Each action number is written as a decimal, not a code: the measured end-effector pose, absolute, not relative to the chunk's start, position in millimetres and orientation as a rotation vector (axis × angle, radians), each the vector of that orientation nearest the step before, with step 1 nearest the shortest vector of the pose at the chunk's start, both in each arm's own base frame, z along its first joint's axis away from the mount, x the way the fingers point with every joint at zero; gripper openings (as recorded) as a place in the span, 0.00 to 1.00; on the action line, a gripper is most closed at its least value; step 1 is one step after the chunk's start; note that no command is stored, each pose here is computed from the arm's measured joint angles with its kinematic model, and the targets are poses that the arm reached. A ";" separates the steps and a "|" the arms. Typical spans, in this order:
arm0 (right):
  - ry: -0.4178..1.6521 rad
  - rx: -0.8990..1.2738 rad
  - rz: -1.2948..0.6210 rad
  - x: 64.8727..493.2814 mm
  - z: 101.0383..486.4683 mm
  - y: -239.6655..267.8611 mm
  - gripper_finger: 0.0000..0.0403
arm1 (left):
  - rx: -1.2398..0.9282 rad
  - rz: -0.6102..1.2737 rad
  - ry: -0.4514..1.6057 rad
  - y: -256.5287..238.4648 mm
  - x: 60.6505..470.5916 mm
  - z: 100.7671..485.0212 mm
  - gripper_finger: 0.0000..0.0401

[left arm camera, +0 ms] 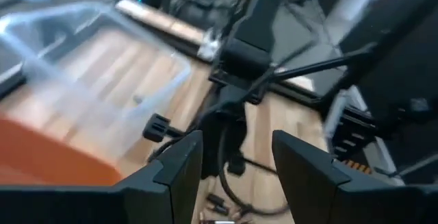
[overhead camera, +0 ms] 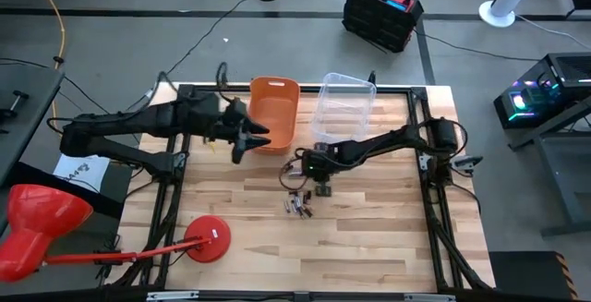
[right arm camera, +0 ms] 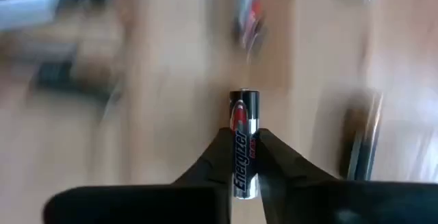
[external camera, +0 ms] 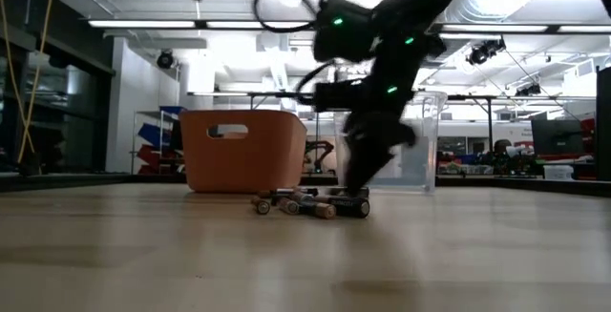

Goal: Sort batteries
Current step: Put the silver battery into the transparent bin

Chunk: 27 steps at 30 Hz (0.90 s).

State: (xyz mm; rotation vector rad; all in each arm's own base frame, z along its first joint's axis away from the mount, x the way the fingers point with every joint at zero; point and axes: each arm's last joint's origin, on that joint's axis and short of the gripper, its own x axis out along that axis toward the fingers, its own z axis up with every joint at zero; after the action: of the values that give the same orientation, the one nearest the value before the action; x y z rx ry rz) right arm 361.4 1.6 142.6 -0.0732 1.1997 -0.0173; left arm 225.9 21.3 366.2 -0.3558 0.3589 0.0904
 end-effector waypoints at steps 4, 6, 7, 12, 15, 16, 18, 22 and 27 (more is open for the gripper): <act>0.997 -0.040 -0.055 358.2 207.5 1.7 0.11 | -0.261 0.100 0.275 22.8 209.8 386.3 0.43; 0.910 -0.062 -0.113 349.9 243.4 -1.0 0.14 | -0.223 0.142 0.235 24.7 200.7 393.6 0.43; 0.864 -0.076 -0.155 345.6 259.9 -2.5 0.14 | -0.206 0.171 0.221 25.9 197.1 396.0 0.43; 0.666 -0.125 -0.429 309.6 331.4 -22.1 0.09 | -0.171 0.303 0.206 33.3 192.0 397.8 0.43; 0.709 -0.078 -0.547 291.4 336.1 -44.4 0.08 | -0.172 0.318 0.240 37.7 201.4 391.6 0.43; 0.738 -0.046 -0.584 287.2 333.7 -51.8 0.08 | -0.169 0.309 0.261 38.4 206.4 388.1 0.43; 0.780 0.024 -0.649 279.4 330.3 -64.9 0.11 | -0.164 0.290 0.306 40.4 217.9 379.8 0.43; 0.850 0.142 -0.773 274.7 317.6 -87.4 0.22 | -0.174 0.255 0.401 43.2 242.3 360.1 0.43; 0.890 0.177 -0.797 278.6 306.7 -99.4 0.37 | -0.215 0.212 0.522 44.4 269.9 332.1 0.43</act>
State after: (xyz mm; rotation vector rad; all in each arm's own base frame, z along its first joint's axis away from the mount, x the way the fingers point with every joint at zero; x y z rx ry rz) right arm 278.6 -99.4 306.7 0.1766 0.8903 -0.7967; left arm 269.9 44.4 332.1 -0.2149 0.5218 0.2117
